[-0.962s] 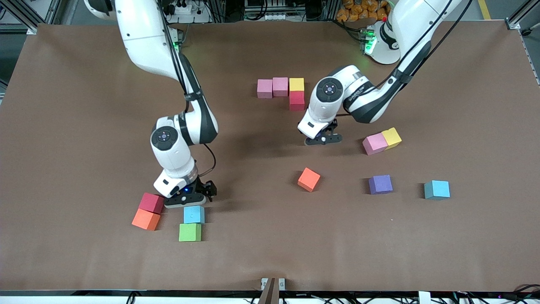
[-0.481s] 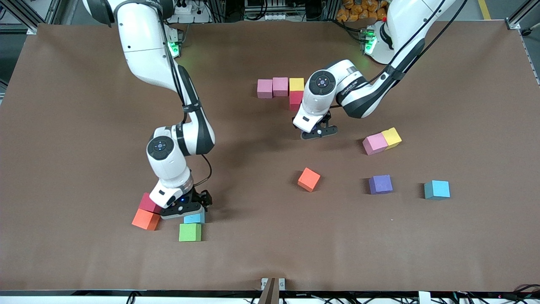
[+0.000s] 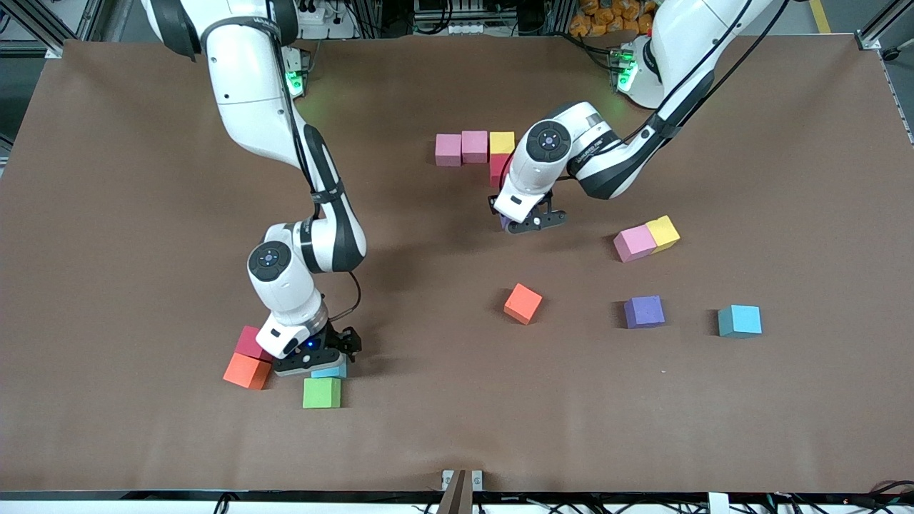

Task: Form number 2 with 11 blocks
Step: 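Grasp the cyan cube with the right gripper while the left gripper lifts purple, then place purple below red with the left gripper while the right gripper carries cyan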

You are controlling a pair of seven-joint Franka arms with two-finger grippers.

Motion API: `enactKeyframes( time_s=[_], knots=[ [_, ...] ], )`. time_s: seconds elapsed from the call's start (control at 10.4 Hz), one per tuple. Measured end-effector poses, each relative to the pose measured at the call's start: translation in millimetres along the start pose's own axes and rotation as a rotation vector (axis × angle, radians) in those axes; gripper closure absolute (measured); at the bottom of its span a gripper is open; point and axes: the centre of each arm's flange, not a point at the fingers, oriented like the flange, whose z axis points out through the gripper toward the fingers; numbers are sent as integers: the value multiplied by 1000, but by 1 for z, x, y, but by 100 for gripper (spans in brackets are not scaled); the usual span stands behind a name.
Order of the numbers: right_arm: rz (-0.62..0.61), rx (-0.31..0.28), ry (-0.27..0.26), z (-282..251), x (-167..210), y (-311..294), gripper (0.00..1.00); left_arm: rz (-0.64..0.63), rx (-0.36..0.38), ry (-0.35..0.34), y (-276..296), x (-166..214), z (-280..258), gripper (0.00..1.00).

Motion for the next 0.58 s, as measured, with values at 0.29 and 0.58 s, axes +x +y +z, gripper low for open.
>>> enactKeyframes(
  time_s=[0.29, 0.58],
  knots=[
    [1, 5, 10, -1, 5, -3, 2, 18, 6, -9, 4, -10, 6, 44],
    [-1, 9, -2, -2, 7, -4, 39, 45, 16, -24, 10, -25, 15, 44]
  ],
)
